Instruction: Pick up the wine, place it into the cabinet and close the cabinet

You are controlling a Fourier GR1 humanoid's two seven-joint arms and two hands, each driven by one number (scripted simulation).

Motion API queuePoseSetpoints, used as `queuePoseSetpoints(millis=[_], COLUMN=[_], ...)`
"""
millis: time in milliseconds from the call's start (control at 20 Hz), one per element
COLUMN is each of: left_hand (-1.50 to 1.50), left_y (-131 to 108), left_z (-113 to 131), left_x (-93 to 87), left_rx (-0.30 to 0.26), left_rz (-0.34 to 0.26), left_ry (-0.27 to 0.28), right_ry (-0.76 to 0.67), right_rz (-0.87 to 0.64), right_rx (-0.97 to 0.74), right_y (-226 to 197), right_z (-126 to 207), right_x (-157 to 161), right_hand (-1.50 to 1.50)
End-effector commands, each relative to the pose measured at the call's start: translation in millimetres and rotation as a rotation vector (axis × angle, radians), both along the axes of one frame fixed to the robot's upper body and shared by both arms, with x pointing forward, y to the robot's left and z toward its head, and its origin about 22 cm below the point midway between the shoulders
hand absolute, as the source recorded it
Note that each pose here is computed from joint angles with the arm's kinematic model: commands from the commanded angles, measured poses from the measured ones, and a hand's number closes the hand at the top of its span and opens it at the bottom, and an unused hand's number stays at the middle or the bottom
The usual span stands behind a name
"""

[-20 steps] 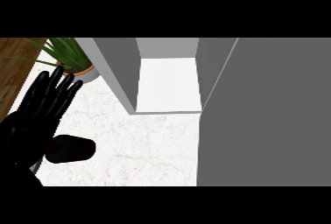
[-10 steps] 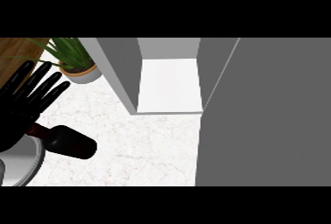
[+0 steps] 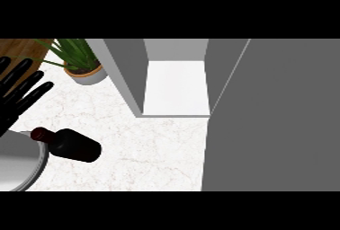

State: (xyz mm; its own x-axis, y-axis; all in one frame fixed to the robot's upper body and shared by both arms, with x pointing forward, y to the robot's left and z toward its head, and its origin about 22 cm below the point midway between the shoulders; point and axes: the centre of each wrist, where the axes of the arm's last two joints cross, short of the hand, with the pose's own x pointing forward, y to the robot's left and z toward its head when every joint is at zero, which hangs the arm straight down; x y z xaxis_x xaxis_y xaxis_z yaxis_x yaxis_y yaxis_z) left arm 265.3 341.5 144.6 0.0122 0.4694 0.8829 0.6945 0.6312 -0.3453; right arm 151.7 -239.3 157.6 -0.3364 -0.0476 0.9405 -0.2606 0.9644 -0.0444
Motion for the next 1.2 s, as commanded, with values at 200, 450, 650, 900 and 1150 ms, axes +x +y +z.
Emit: queuePoseSetpoints(millis=[200, 450, 650, 900, 1150], left_hand=[-1.50, -1.50, -1.50, -1.50, -1.50], left_y=[-7.1, 24.4, 26.9, 43.7, 62.9], left_z=[-2.6, 8.7, -1.4, -21.2, -44.3], left_x=[-0.3, -17.5, -12.3, -4.8, -8.1], left_rx=[0.018, 0.026, 0.062, 0.081, 0.104], left_rz=[0.008, 0.031, 0.048, 0.113, 0.119], left_ry=[0.015, 0.011, 0.021, 0.052, 0.044], right_ry=[-0.003, -0.010, 0.001, 0.000, -0.012], right_rz=[-0.014, 0.018, -0.009, 0.016, -0.011], right_rx=[0.019, 0.026, 0.000, -0.002, -0.009], right_y=[0.5, -7.4, -10.5, 5.0, -5.1], right_z=[11.6, 0.6, 18.2, 18.7, 17.3], right_x=[-6.0, 10.6, -6.7, -11.3, 5.9], right_hand=[-1.50, -1.50, -1.50, -1.50, -1.50])
